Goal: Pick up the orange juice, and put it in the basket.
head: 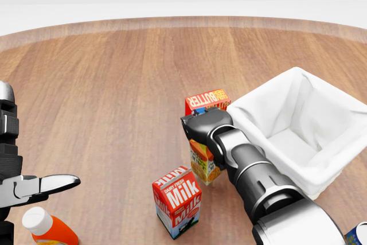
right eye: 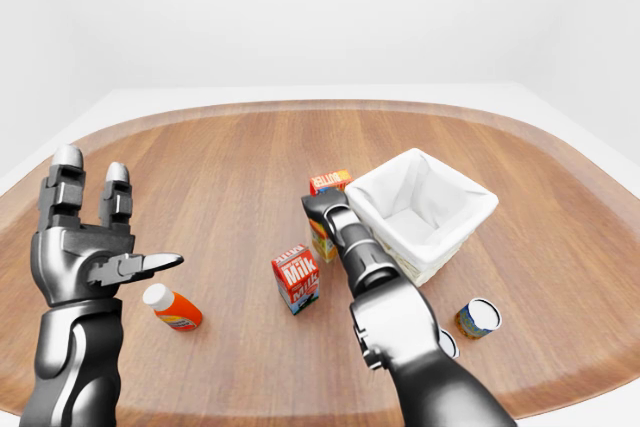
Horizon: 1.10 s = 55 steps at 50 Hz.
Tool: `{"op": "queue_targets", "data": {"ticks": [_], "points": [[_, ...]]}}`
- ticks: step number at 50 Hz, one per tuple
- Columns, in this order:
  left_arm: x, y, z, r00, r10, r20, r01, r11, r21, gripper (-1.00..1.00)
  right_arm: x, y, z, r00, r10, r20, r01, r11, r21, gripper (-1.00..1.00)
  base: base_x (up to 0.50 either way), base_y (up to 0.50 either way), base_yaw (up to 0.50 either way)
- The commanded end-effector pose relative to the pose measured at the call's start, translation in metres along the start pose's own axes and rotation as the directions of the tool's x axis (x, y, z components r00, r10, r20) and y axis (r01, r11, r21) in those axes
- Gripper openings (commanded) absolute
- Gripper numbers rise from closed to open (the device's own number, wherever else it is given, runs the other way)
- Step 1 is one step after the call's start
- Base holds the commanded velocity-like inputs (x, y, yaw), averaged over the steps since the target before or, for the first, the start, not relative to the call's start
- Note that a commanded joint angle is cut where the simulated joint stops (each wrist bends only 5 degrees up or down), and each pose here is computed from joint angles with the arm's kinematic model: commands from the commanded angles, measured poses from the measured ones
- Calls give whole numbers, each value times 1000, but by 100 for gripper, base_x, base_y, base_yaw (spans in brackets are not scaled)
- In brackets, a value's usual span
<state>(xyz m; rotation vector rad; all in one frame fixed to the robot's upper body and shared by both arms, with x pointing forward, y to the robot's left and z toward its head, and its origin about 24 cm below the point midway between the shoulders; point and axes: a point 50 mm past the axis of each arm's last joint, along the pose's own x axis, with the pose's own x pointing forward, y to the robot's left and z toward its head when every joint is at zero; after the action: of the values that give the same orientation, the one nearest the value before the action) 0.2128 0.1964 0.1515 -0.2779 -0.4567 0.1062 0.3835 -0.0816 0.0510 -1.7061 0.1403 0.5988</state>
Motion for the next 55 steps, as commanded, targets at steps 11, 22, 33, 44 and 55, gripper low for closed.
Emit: {"op": "queue_targets", "data": {"ticks": [11, 22, 33, 44, 55], "points": [[0, 1, -1, 1000, 0, -3, 0, 1000, 1, 100, -1, -19, -3, 999, -43, -6, 43, 999, 1, -100, 0, 0, 0], [0, 0, 0, 1000, 0, -1, 0, 1000, 1, 100, -1, -26, -5, 999, -47, -9, 47, 999, 6, -100, 0, 0, 0], [0, 0, 0, 1000, -2, 0, 2, 1000, 2, 100, -2, -36, -8, 998, -57, -14, 58, 998, 6, -100, 0, 0, 0], [0, 0, 0, 1000, -2, -2, 2, 1000, 2, 100, -3, -43, -8, 998, -63, -14, 63, 998, 6, -100, 0, 0, 0], [0, 0, -1, 1000, -2, -3, 2, 1000, 2, 100, -3, -45, -7, 998, -69, -11, 69, 998, 10, -100, 0, 0, 0]]}}
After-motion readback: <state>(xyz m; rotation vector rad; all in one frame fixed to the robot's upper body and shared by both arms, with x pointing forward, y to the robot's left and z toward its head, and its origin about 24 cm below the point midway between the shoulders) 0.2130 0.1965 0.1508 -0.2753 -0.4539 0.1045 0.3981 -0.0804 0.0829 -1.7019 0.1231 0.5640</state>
